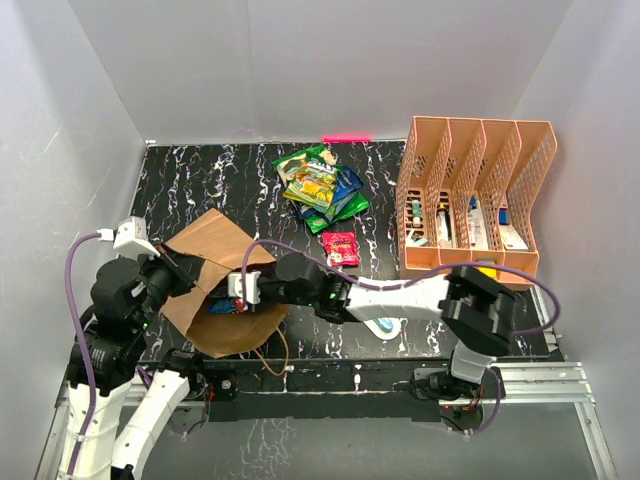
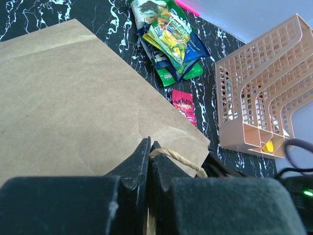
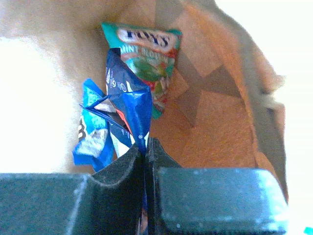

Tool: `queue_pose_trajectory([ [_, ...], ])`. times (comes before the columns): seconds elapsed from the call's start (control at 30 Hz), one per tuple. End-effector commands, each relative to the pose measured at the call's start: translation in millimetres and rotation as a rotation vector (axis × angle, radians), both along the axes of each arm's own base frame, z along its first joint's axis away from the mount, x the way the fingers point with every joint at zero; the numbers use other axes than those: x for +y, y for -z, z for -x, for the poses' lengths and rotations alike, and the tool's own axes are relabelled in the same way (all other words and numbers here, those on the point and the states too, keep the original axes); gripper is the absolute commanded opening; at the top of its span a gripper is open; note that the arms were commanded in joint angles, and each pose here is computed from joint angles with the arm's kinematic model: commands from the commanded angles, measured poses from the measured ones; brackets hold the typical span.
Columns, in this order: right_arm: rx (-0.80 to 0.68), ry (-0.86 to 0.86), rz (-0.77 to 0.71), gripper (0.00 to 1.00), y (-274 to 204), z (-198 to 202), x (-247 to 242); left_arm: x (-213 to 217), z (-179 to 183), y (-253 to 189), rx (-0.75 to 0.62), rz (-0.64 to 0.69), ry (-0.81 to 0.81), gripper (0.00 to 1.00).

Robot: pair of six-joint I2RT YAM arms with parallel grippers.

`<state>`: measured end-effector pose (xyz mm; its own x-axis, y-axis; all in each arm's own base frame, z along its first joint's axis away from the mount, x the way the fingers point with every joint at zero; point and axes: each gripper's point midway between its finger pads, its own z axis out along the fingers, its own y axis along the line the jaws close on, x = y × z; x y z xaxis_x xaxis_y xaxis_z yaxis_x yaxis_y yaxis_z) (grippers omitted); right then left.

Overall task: Take the snacks out of the paper bag
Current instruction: Take out the snack from the paper bag, then place the snack at the center of the board.

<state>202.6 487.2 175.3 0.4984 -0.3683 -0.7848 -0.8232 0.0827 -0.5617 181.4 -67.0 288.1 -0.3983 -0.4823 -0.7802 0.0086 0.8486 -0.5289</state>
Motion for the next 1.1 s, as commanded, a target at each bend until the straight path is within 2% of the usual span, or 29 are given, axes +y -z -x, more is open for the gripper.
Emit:
queue_pose_trajectory([
  [0.0, 0.0, -0.144, -0.219, 0.08, -88, 37, -13, -1, -6, -9, -0.023, 0.007, -0.004, 0.0],
  [0.17, -0.002, -0.145, -0.286, 0.08, -122, 53, -50, -2, -8, -2, -0.012, -0.001, 0.002, 0.0],
  [0.37, -0.048, -0.109, -0.287, 0.08, -149, 66, -106, -1, -7, 4, -0.001, -0.011, -0.001, 0.0],
  [0.57, -0.116, 0.067, -0.32, 0.08, -165, 55, -169, 6, -3, 8, -0.007, -0.017, -0.035, 0.0],
  [0.7, -0.168, 0.254, -0.358, 0.08, -175, 33, -205, 11, 0, 15, 0.0, -0.021, -0.057, 0.0],
  [0.83, -0.191, 0.463, -0.316, 0.08, -162, -1, -225, 12, 2, 22, 0.021, -0.025, -0.063, 0.0],
  [1.07, -0.064, 0.74, -0.241, 0.08, -126, -83, -251, 14, 3, 18, 0.011, -0.03, -0.071, 0.0],
])
